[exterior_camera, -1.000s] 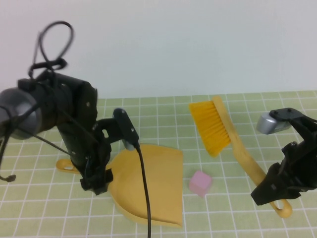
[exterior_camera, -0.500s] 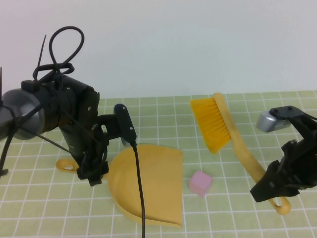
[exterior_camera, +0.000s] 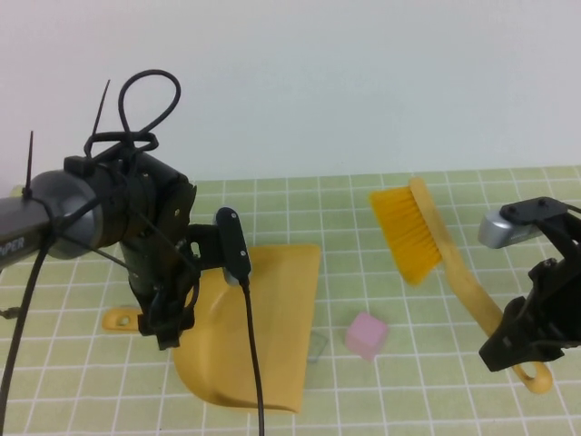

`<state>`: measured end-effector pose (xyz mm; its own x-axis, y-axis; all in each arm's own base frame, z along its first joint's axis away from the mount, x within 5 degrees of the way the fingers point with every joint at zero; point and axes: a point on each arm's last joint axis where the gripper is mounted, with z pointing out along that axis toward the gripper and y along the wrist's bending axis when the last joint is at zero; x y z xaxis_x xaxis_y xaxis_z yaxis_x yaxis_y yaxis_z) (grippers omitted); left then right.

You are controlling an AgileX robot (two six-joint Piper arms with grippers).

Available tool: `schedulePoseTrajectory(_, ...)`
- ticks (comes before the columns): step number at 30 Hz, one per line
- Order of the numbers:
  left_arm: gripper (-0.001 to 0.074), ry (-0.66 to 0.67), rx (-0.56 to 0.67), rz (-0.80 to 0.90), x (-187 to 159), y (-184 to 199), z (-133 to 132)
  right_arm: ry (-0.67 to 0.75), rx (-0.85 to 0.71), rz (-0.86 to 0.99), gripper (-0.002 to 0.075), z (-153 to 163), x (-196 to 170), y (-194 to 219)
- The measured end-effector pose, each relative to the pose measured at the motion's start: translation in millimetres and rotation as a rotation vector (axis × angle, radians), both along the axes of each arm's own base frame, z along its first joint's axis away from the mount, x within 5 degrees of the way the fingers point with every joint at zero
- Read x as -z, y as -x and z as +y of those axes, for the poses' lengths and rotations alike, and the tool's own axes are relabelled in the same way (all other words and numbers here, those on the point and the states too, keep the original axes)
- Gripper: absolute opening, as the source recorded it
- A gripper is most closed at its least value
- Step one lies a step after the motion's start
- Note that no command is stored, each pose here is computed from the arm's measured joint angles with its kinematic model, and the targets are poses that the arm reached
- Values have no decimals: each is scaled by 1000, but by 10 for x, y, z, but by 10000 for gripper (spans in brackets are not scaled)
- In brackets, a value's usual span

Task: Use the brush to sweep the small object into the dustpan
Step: Pick up the dustpan from the table

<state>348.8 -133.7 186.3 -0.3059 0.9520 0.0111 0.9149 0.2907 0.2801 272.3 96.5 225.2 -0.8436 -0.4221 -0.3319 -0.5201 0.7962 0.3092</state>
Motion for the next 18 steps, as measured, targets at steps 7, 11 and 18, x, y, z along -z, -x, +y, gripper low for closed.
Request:
schedulePoseTrajectory(7,513,-33,0,-17,-160,9,64,6,12,-17,169,-6,0,-19)
schedulePoseTrajectory(11,501,-11,-6,-56,-384,15,63,6,13,-19,169,-7,0,-20)
schedulePoseTrajectory(18,475,5,36,-62,-378,-2,35,5,6,-6,169,-5,1,-7)
